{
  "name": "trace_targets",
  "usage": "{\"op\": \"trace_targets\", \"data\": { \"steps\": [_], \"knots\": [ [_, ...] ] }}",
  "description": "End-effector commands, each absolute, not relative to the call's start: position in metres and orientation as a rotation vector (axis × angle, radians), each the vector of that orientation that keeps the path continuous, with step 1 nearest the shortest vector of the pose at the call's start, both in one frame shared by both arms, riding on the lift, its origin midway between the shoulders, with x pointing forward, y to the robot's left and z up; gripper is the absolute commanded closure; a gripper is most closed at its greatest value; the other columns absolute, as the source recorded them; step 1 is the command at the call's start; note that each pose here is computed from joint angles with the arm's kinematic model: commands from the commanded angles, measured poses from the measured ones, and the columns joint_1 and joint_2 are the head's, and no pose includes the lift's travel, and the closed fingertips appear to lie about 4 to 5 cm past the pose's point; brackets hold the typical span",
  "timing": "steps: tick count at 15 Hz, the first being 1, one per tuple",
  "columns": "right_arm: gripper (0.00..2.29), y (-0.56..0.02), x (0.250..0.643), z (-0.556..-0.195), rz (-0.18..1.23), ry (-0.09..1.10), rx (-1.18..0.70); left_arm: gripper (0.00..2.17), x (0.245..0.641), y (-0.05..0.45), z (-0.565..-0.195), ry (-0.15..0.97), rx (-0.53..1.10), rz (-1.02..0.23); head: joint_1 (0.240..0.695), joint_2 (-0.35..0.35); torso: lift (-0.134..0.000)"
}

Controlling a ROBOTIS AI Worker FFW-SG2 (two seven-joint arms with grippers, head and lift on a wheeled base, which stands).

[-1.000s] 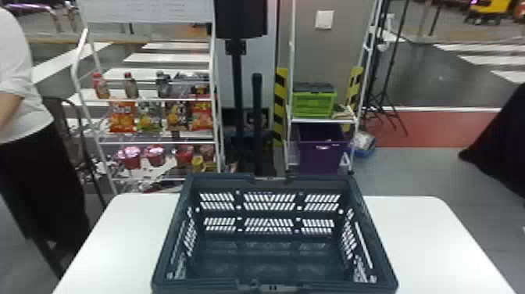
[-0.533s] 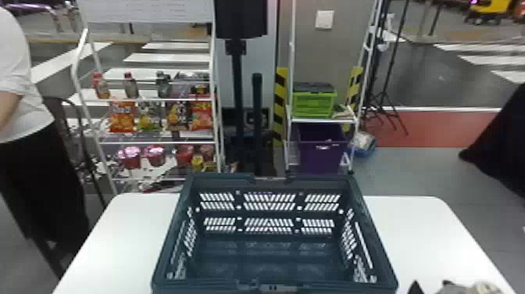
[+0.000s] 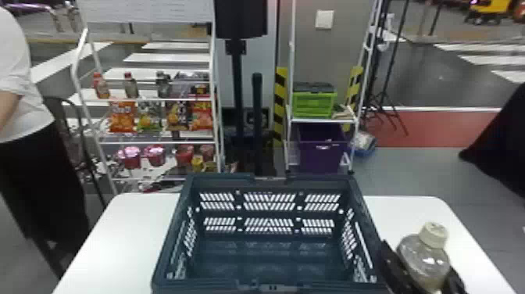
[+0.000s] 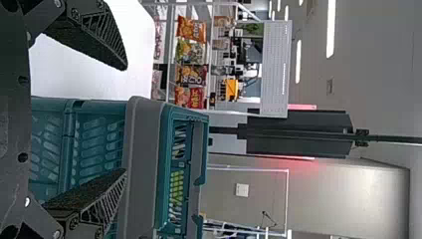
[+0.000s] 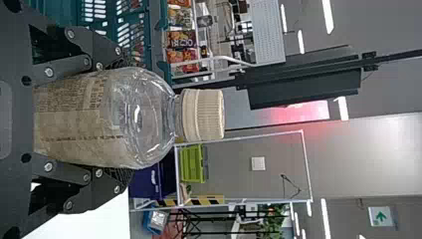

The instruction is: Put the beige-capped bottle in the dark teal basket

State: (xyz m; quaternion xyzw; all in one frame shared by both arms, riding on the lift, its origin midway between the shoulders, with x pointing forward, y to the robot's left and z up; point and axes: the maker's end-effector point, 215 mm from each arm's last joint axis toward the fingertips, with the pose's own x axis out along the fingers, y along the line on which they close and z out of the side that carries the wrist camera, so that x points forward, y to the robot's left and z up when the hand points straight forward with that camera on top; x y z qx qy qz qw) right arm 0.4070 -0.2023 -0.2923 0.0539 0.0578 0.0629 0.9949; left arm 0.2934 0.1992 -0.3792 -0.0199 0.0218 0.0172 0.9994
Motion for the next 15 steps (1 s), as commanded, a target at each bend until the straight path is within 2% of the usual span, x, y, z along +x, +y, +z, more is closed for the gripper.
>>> {"op": "trace_targets", "data": {
  "steps": [1,8,10,15],
  "knots": [
    [2.29,-0.189,0.428,-0.292,0.143,0.158,0.111,0.16,0.294,0.201,-0.38,0.049,-0.04,0.038,0.499,0.0,0.0],
    [2.29,-0.135,0.48,-0.311,0.198,0.36,0.041,0.16,0.293,0.204,-0.386,0.061,-0.039,0.042,0.499,0.0,0.0],
    [2.29,-0.119,0.485,-0.331,0.212,0.46,0.004,0.16,0.292,0.204,-0.388,0.064,-0.039,0.043,0.499,0.0,0.0],
    [2.29,-0.076,0.509,-0.352,0.269,0.563,-0.059,0.16,0.288,0.206,-0.39,0.06,-0.042,0.046,0.499,0.0,0.0]
  ]
}}
